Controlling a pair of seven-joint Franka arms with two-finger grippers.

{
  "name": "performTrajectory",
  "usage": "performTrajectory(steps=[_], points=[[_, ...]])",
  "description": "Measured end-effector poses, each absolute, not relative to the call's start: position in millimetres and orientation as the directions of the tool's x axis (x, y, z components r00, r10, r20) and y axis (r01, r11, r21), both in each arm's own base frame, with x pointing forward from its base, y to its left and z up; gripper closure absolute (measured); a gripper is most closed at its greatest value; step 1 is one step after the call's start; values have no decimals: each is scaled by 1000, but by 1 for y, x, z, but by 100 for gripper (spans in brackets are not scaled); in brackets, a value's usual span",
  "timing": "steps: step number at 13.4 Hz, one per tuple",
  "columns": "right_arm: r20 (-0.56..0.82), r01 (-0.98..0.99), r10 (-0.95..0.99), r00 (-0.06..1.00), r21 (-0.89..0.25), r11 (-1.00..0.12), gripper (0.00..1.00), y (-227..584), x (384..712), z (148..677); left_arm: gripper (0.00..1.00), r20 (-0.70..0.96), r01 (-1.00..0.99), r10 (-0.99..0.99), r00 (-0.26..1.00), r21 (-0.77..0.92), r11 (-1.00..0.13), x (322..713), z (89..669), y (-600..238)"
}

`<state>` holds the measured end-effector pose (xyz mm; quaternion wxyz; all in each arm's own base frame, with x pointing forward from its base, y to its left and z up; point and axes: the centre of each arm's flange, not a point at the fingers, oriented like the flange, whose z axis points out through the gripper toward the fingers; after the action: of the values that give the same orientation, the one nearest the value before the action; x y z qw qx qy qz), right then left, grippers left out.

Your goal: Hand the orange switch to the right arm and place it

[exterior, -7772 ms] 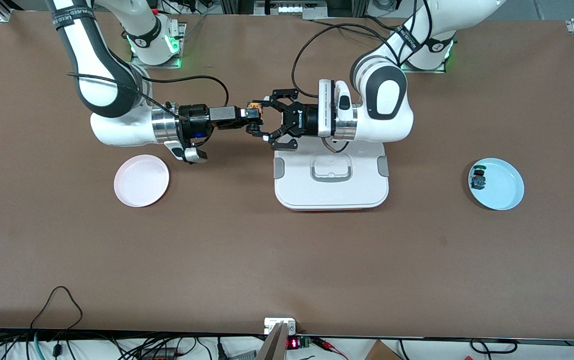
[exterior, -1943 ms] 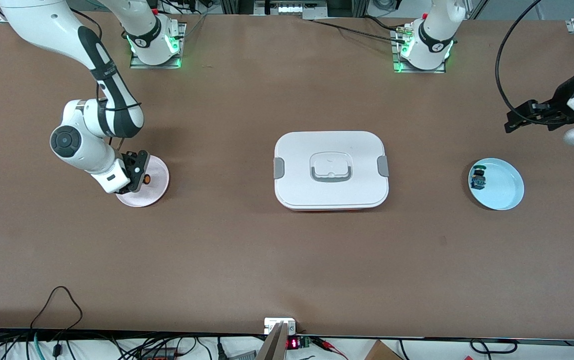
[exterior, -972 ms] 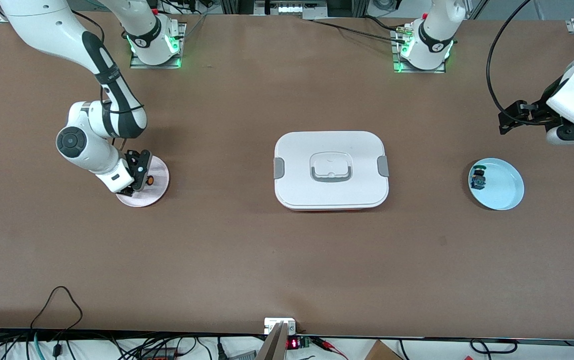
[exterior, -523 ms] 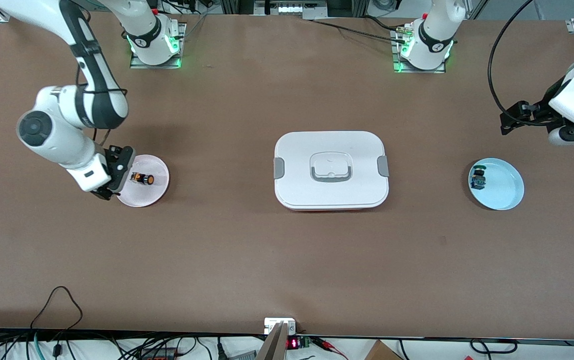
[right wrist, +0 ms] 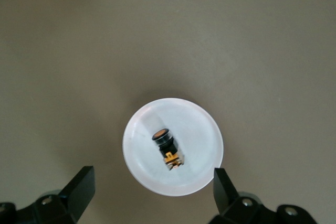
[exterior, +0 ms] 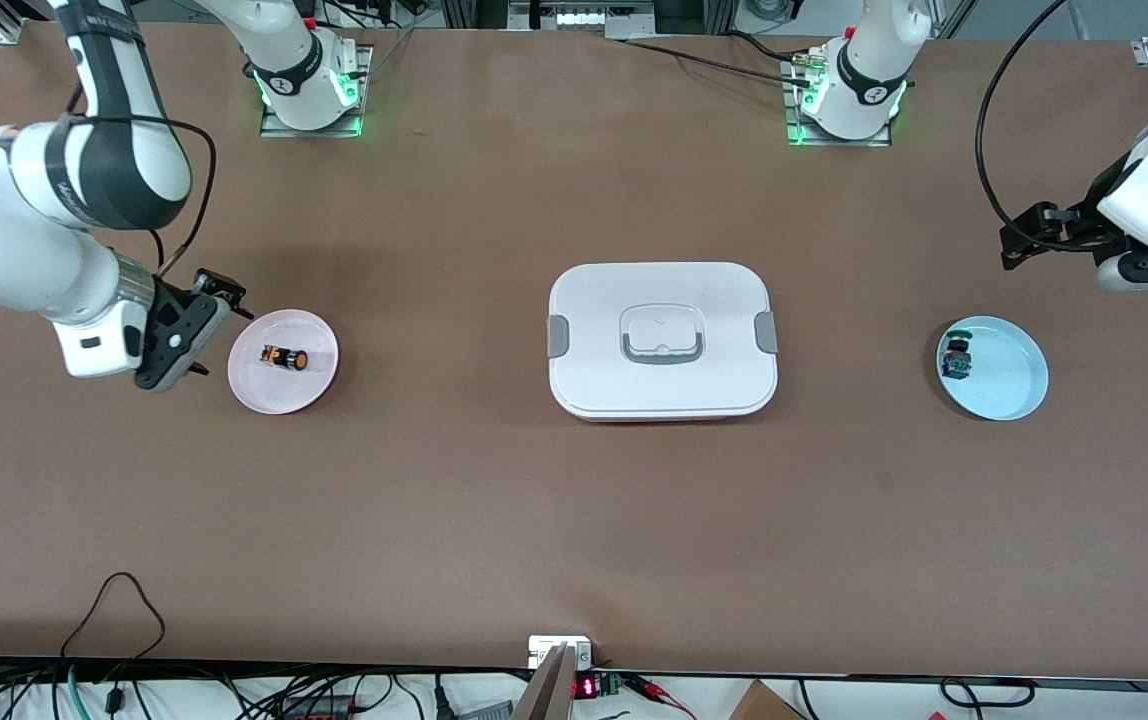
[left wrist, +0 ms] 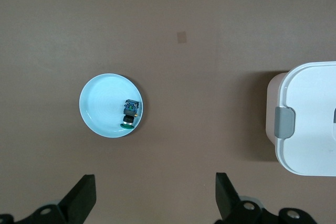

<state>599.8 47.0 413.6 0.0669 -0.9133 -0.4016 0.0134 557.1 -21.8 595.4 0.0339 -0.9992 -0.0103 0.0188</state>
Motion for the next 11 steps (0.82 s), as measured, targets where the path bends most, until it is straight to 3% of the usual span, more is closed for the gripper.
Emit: performTrajectory(steps=[5,11], points=[[-114,323,344,932,-169,-931,0,72,584,434,0,-37,19,22,999,-68,-997,557,595,-22],[-125,122,133,983,-90,-988,0,66,581,477,0,-37,20,23,999,-68,-997,557,595,-21]])
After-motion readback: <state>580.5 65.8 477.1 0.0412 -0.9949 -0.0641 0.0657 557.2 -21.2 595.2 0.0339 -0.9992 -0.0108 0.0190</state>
